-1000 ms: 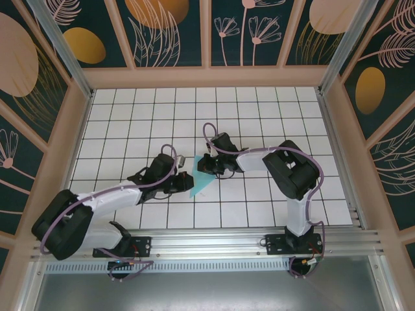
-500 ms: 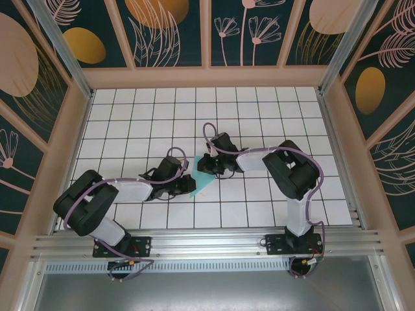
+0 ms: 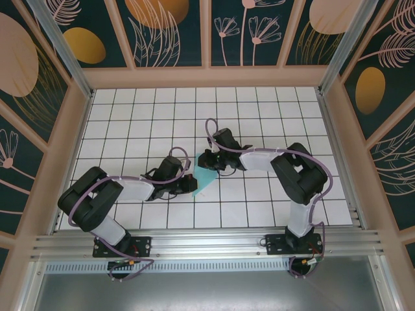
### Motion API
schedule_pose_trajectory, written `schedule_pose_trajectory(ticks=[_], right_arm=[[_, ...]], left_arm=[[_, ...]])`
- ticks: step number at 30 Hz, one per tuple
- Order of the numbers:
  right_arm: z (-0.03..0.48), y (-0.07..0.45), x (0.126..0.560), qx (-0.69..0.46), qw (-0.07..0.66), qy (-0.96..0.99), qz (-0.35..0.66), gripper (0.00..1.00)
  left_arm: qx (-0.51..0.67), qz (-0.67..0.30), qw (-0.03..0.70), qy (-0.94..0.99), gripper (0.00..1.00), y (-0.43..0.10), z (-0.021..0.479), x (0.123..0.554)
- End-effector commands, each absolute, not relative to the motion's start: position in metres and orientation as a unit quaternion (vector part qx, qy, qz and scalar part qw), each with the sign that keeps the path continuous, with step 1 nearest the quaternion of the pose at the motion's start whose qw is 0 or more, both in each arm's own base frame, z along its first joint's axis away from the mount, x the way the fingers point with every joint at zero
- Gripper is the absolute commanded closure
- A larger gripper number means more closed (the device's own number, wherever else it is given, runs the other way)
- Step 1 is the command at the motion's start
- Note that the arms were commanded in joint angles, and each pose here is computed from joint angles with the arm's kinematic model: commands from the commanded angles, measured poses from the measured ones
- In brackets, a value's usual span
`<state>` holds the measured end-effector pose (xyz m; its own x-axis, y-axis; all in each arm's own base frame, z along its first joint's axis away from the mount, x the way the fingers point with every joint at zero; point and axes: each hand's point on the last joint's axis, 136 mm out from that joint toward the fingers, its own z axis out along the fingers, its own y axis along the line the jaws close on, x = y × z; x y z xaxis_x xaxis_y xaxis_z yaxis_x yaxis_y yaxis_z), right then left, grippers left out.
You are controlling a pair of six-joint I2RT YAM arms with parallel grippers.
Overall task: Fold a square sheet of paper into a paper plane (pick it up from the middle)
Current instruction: Fourth fold the wing at the center of the table.
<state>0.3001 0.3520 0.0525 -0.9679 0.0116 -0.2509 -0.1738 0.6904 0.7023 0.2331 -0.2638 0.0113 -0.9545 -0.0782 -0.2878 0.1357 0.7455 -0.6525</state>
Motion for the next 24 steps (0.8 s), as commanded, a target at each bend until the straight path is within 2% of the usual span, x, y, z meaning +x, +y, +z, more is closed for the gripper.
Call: schedule_pose_trajectory(ticks=[1, 12, 24], right_arm=[[0.053, 0.358, 0.285, -0.064, 0.101, 0.909, 0.399, 0.87], [0.023, 0.361, 0.266, -0.057, 0.079, 0.924, 0.371, 0.87], [0.013, 0.349, 0.295, -0.039, 0.099, 0.931, 0.350, 0.86]], left_arm=[[0.001, -0.256, 0.070, 0.964, 0.97, -0.222, -0.045, 0.192], [0.004, -0.255, 0.071, 0.964, 0.98, -0.222, -0.043, 0.193], [-0.002, -0.217, 0.044, 0.975, 1.00, -0.204, -0.067, 0.177]])
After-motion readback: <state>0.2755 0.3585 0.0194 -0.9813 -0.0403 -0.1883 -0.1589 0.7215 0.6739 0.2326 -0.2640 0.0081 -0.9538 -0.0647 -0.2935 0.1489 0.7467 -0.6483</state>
